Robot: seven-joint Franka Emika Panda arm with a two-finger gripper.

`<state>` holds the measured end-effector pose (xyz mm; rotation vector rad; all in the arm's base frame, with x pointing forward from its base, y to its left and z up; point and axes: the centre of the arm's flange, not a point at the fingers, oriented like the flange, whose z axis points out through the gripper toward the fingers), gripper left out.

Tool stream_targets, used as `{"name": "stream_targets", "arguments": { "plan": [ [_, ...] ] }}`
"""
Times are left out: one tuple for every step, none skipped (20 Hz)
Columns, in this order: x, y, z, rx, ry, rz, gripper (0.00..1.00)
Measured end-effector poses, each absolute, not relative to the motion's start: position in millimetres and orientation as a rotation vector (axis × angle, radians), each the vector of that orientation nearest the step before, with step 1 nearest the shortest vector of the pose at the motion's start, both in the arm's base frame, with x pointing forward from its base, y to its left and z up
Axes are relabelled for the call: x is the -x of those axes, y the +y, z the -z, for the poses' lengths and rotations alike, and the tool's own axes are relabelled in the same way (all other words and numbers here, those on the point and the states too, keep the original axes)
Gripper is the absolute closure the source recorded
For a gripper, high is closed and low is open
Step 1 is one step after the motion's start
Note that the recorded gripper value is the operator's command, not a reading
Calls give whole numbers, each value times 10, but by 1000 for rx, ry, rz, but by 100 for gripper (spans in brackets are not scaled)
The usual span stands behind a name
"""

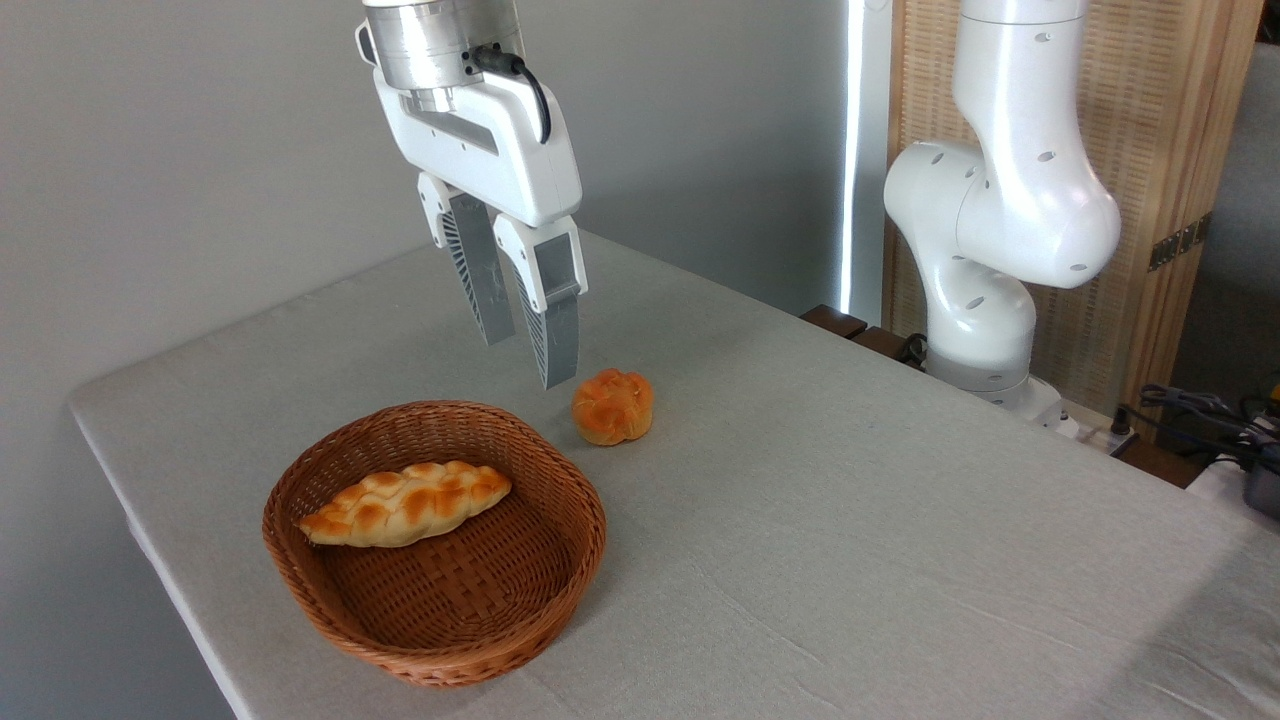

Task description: Put bread into the basket

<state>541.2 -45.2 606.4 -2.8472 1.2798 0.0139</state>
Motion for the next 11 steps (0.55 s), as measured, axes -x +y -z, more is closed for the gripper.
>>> {"name": "stream_targets", "arguments": {
  "plan": [
    [-5414,-450,-6059,2849,1276,-15,0],
    [-5418,-444,-6054,2851,1273,-17,0],
    [-5421,-432,-6051,2852,1270,-18,0],
    [-5423,-420,-6054,2854,1267,-17,0],
    [-5425,-409,-6065,2854,1263,-13,0],
    [-5427,-402,-6080,2854,1261,-8,0],
    [-5429,-398,-6094,2854,1259,-4,0],
    [-5430,-397,-6103,2853,1259,-2,0],
    [-5430,-397,-6106,2853,1259,-1,0],
    [-5430,-397,-6107,2853,1259,0,0],
    [-5430,-397,-6106,2853,1259,-1,0]
  ]
}}
